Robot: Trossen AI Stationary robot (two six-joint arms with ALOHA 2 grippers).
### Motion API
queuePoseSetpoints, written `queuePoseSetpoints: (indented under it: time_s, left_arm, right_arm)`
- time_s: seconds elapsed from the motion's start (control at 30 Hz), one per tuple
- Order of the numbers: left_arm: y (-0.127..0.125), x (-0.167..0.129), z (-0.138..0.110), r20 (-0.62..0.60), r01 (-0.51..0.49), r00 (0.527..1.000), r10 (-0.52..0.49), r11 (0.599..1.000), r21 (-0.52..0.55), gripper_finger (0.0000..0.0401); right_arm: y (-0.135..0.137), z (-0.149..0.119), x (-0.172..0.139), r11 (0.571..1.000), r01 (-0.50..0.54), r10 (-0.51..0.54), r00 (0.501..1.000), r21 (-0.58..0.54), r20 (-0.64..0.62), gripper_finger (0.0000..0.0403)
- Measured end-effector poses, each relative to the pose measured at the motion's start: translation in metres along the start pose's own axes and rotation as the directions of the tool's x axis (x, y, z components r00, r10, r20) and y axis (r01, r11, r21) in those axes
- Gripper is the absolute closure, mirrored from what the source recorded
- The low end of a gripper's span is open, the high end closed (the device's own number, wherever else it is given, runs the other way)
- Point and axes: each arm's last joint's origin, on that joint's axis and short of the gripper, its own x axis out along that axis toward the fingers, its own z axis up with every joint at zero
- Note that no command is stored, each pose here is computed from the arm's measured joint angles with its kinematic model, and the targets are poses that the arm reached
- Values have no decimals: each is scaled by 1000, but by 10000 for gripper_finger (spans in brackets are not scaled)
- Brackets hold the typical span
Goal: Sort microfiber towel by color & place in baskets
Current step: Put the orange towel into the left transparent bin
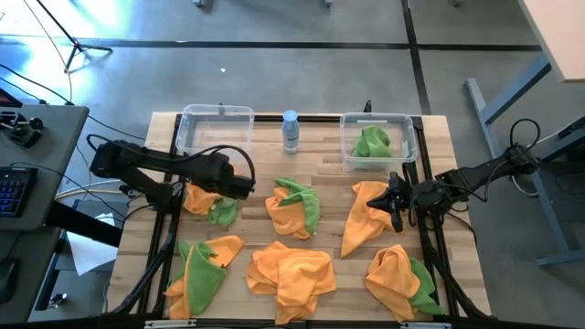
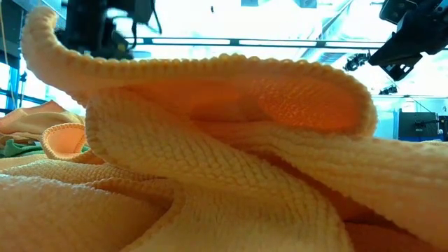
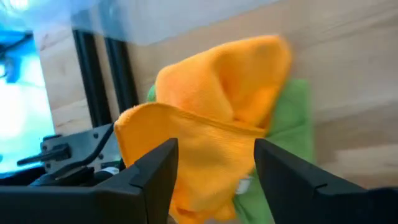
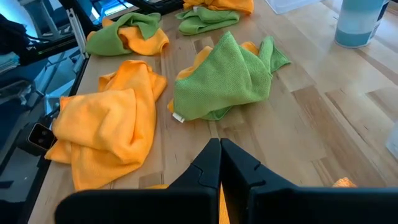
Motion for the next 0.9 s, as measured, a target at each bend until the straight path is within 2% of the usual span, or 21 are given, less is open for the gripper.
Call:
queuePoseSetpoints:
  time_s: [0.1, 0.27, 0.47, 0.57, 0.7, 0.73, 0.9]
  left_arm:
    - [2, 21, -5, -39, -37, 999, 37, 999, -4, 195]
    - [0, 45, -11, -16, 26, 1000, -27, 999, -40, 194]
    - [0, 74, -15, -33, 19, 999, -21, 998, -62, 202]
    - [2, 79, -17, -51, 5, 999, -8, 998, -59, 245]
    - [1, 78, -18, -58, 10, 998, -12, 999, -35, 363]
    - [1, 76, -17, -61, 19, 998, -21, 999, -32, 381]
    - [0, 51, -17, -80, 29, 996, -29, 1000, 2, 394]
  right_arm:
    - [0, 0, 0, 999, 0, 0, 1000, 36, 0, 403]
    - [0, 0, 0, 998, -8, 8, 1000, 59, -6, 403]
    - [0, 0, 0, 998, 6, -7, 1000, 66, 2, 403]
    - [-1, 0, 0, 997, 20, -21, 1000, 72, 11, 403]
    - [-1, 1, 0, 996, 46, -48, 999, 75, 26, 403]
    - [-2, 1, 0, 996, 53, -55, 998, 74, 30, 403]
    - [-2, 1, 0, 993, 78, -82, 996, 83, 45, 403]
